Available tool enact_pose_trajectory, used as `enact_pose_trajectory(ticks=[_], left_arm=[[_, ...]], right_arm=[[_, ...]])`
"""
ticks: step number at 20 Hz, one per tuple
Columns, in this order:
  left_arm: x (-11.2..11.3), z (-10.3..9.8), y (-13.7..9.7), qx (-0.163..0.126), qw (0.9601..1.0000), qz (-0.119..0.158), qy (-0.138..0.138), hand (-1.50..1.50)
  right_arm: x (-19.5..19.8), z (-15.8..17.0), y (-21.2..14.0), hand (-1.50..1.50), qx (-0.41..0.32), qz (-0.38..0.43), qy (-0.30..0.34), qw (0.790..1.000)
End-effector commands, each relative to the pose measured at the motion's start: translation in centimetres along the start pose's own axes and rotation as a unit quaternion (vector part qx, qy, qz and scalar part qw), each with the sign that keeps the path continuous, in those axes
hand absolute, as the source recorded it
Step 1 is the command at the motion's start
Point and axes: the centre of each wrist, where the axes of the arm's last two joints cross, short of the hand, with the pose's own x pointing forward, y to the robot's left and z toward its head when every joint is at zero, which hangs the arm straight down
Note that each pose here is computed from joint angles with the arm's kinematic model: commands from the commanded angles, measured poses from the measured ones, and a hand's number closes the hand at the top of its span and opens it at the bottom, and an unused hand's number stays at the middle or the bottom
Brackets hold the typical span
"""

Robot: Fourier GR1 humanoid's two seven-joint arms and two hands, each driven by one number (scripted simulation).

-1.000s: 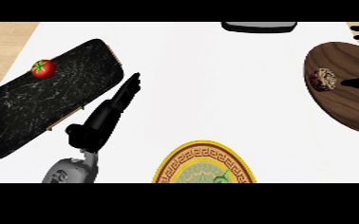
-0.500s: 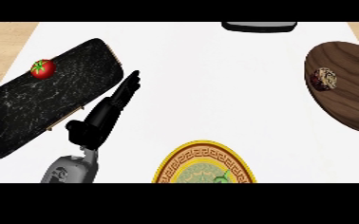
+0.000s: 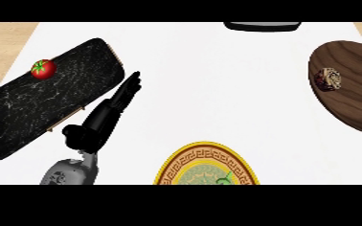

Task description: Pick the cupcake from the plate and place it in the bowl

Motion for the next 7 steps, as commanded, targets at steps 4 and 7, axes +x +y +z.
enact_pose_trajectory(ticks=[4,7], left_arm=[[-0.3,0.4,-0.2,-0.005,0.9999,0.01,-0.005,0.0],[0.8,-0.6,0.1,-0.002,0.9998,0.002,-0.017,0.0]], right_arm=[[-1.7,3.8,-4.9,-1.5,0.004,-0.007,0.009,1.0],[-1.7,3.9,-4.9,-1.5,0.014,-0.03,0.002,0.999]])
